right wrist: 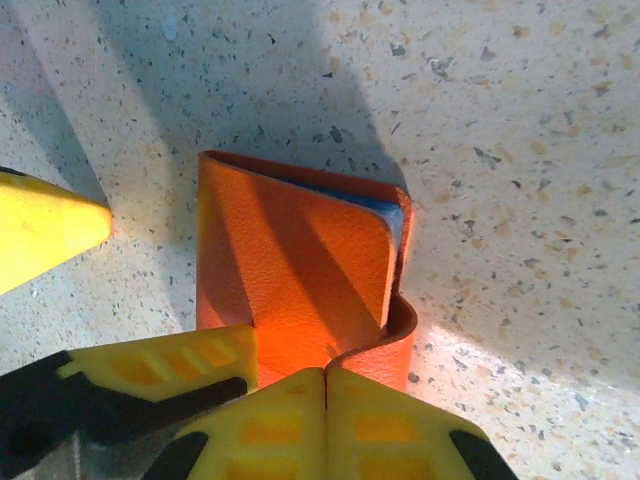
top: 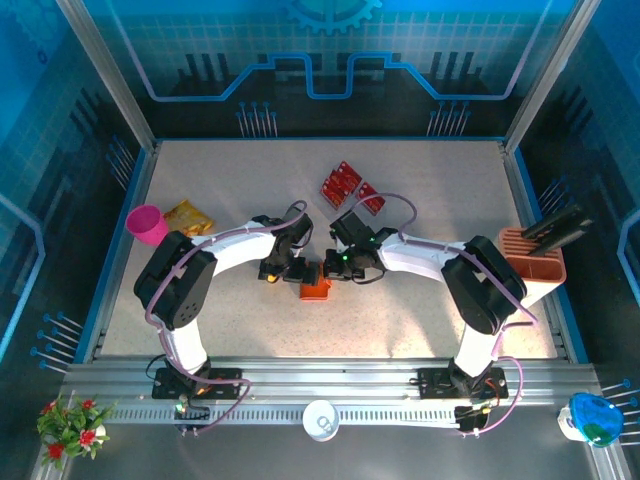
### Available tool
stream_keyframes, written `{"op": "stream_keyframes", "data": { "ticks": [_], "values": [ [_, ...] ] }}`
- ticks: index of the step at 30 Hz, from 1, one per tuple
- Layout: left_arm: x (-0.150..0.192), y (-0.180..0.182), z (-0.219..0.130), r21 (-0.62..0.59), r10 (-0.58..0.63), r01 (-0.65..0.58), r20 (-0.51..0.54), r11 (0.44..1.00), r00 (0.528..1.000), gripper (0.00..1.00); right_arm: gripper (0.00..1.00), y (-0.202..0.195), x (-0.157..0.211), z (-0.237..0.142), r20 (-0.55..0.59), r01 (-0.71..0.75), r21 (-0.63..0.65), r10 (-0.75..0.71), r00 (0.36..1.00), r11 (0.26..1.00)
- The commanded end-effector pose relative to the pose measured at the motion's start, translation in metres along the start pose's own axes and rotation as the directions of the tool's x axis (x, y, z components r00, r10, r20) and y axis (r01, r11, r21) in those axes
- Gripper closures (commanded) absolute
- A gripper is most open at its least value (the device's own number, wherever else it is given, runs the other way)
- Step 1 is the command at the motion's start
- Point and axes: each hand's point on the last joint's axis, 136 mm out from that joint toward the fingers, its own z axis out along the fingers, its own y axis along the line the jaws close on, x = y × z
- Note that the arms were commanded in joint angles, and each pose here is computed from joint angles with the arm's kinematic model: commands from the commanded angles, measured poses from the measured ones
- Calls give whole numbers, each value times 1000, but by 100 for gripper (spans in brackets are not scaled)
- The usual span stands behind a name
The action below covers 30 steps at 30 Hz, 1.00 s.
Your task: Put the credit cards into the card holder
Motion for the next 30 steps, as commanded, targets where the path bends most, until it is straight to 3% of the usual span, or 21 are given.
{"op": "stream_keyframes", "data": {
  "ticks": [1, 30],
  "values": [
    [29, 22, 23, -93, -14, 5, -103, 996, 995, 1, 100, 2, 6, 10, -24, -6, -17, 5, 1000, 1000],
    [25, 18, 21, -78, -24, 16, -100, 997, 995, 1, 100, -32, 54, 35, -113, -3, 84, 13, 994, 996]
  ]
}}
